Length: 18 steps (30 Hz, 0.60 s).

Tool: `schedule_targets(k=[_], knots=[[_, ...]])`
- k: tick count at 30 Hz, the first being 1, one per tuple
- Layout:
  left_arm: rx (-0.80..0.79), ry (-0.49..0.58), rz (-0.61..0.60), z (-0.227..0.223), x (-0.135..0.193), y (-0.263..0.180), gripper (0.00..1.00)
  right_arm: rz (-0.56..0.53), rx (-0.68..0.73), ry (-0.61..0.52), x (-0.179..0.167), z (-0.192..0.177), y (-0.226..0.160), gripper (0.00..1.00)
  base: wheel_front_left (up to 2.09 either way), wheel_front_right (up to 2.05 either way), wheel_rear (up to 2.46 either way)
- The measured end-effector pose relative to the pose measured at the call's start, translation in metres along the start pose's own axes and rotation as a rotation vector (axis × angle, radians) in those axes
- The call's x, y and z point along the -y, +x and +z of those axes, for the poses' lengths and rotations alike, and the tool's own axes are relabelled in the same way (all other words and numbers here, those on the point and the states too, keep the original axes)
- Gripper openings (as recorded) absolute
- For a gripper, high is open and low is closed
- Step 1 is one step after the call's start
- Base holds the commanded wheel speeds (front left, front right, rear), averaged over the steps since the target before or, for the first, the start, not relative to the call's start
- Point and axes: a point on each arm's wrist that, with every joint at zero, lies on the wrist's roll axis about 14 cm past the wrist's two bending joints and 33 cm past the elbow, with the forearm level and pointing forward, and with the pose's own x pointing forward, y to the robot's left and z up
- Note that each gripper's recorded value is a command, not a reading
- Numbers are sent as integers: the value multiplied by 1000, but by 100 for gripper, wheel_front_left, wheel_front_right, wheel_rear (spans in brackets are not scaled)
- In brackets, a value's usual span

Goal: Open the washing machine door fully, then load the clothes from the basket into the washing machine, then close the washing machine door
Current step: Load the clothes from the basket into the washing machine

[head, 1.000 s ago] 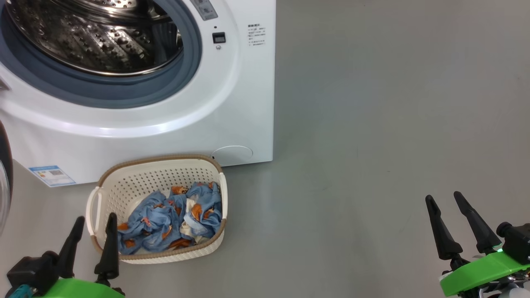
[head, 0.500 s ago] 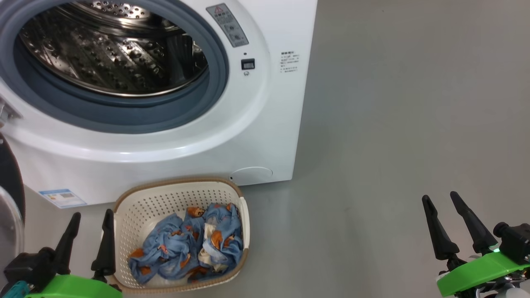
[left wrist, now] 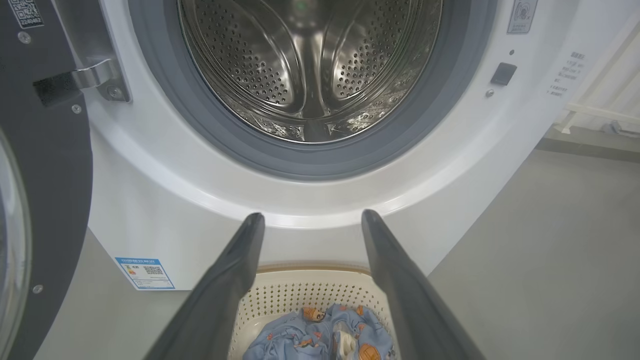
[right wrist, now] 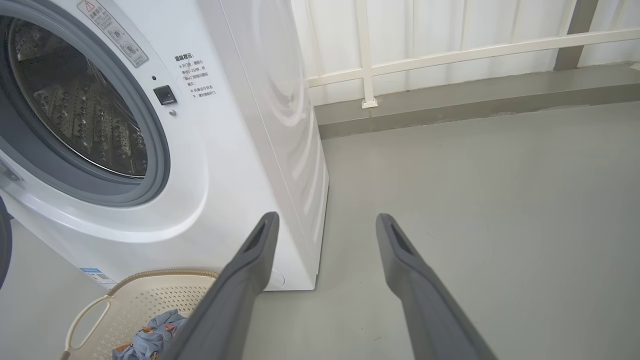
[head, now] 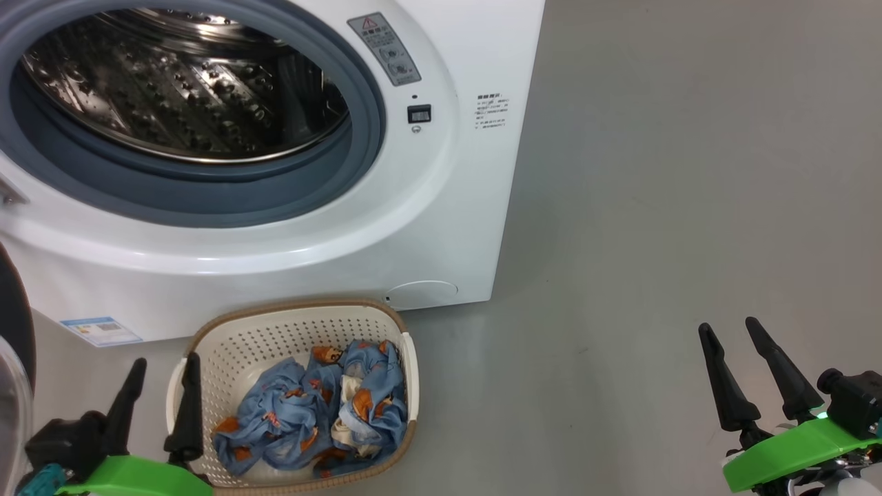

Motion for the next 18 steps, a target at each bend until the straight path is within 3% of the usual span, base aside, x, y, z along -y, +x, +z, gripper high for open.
schedule_targets(k=[18], knots=[[-387, -68, 0, -127, 14, 20, 100, 25, -16, 22, -9, -15, 43, 100, 0, 0, 0]])
